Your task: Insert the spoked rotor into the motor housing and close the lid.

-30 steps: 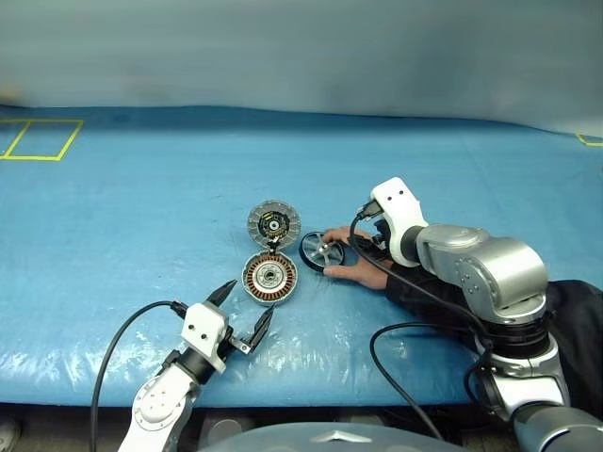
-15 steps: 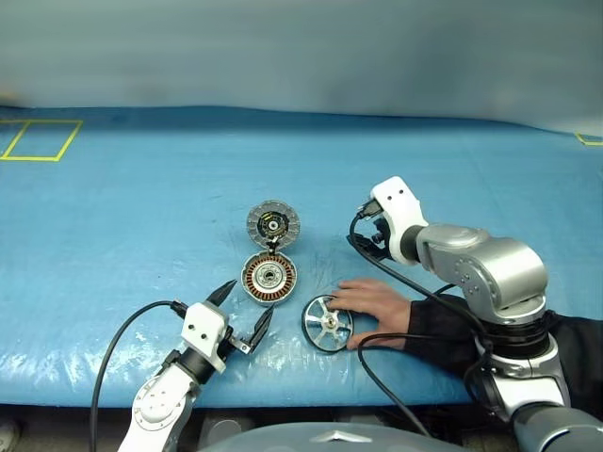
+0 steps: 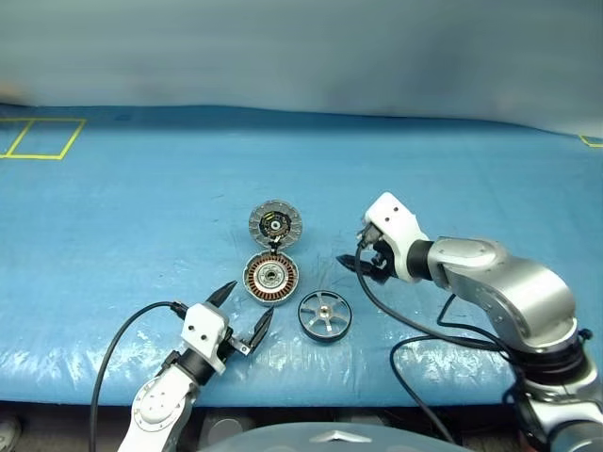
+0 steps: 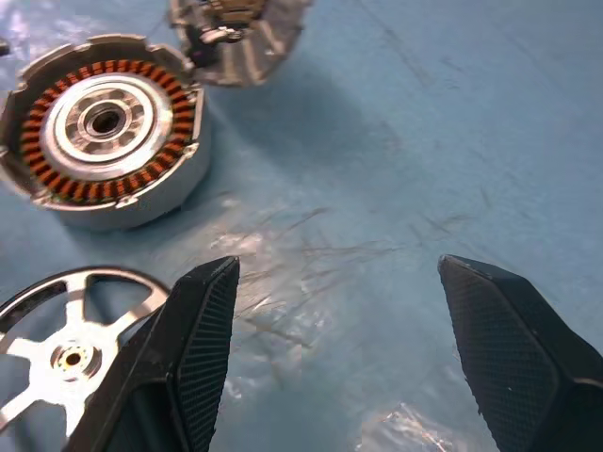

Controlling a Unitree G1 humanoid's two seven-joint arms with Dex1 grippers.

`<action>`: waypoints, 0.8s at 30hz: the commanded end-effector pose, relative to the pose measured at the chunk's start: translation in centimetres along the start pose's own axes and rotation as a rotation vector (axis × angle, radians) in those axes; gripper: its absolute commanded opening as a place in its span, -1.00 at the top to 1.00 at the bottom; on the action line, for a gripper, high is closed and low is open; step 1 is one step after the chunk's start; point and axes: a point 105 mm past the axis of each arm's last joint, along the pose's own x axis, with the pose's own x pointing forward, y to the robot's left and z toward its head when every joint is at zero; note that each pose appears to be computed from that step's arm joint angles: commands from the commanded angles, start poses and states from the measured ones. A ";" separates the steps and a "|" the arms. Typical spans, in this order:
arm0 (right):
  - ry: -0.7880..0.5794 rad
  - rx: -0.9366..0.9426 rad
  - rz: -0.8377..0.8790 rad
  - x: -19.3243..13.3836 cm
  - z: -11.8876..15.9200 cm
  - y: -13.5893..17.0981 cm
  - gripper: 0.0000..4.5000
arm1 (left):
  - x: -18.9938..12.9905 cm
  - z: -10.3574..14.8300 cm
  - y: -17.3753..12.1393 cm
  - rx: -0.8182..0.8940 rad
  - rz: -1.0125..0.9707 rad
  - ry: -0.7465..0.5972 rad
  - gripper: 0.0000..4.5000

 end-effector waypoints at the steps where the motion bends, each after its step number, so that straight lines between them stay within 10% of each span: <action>1: -0.023 -0.086 0.136 -0.9 0.3 2.2 -0.57 | 0.1 1.1 -0.4 0.014 -0.023 -0.037 -1.00; 24: 0.017 -0.112 0.296 0.8 -1.3 6.4 -0.57 | 0.1 0.5 -0.7 -0.002 -0.031 -0.031 -1.00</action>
